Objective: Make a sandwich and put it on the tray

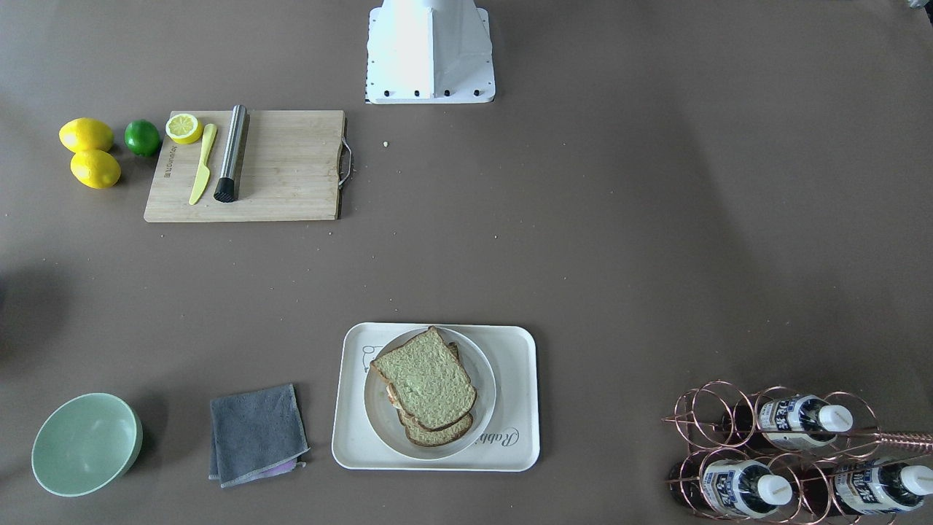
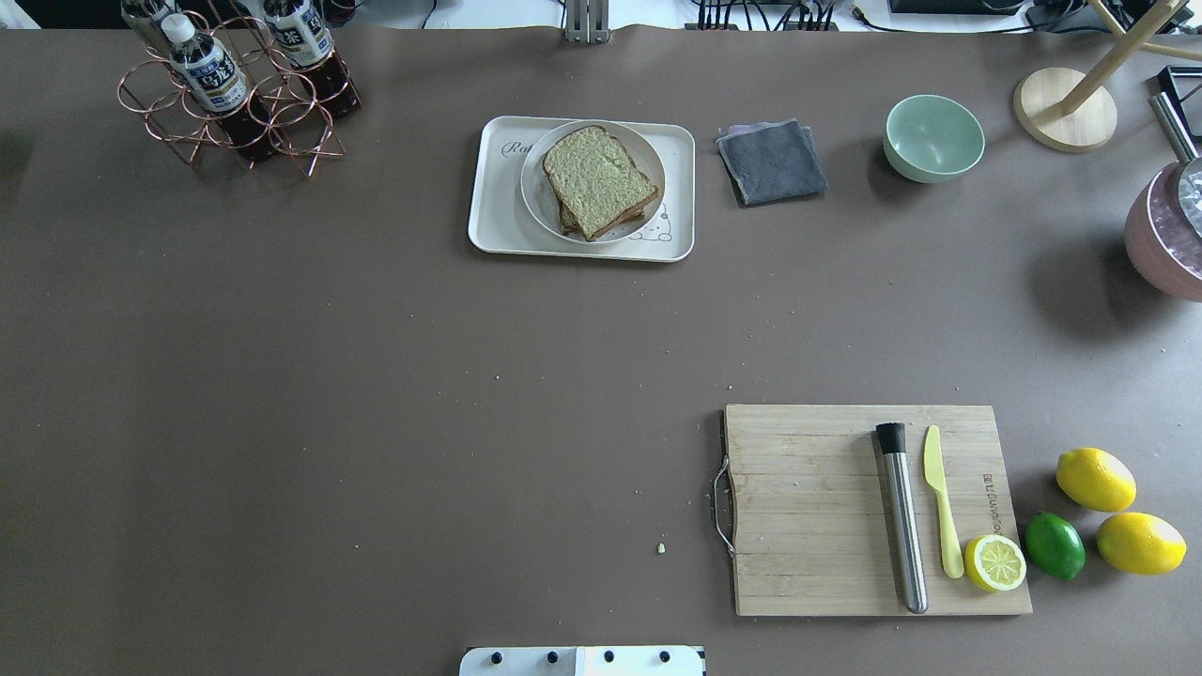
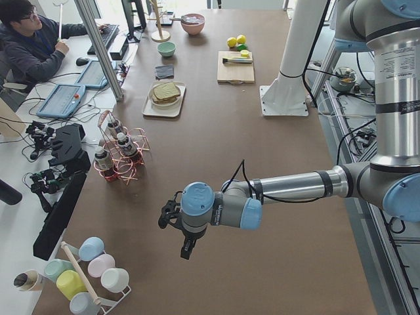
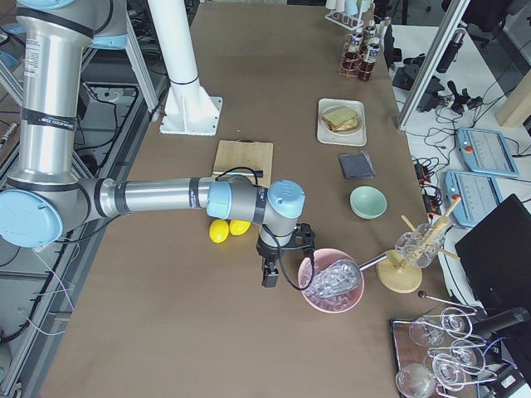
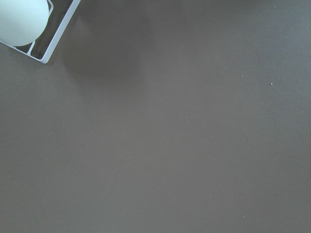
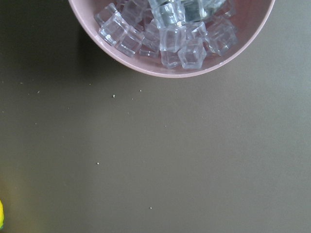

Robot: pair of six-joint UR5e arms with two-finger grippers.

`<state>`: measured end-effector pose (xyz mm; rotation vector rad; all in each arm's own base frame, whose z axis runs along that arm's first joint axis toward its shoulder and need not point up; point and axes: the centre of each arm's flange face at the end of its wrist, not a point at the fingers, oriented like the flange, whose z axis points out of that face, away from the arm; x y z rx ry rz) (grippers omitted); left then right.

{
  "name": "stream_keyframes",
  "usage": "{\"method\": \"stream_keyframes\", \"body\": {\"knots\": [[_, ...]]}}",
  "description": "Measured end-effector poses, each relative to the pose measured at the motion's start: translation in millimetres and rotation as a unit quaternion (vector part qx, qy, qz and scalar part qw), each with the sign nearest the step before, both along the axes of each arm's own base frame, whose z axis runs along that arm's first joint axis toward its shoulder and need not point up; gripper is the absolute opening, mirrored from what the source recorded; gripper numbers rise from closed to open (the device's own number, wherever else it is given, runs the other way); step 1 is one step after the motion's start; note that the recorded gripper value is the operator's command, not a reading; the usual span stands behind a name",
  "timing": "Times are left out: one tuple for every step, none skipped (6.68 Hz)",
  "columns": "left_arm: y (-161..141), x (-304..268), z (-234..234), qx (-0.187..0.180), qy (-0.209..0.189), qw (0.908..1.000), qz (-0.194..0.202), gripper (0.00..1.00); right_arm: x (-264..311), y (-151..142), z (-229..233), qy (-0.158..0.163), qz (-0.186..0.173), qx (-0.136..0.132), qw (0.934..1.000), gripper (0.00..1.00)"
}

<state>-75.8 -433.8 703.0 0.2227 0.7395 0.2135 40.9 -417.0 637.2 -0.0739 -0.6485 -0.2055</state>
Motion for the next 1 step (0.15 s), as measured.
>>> {"method": "stream_keyframes", "body": {"knots": [[-0.1,0.0,-0.4,0.0,0.0,1.0,0.0,0.97,-0.1,-0.4,-0.5,0.0,0.0,0.002,1.0,1.0]]}}
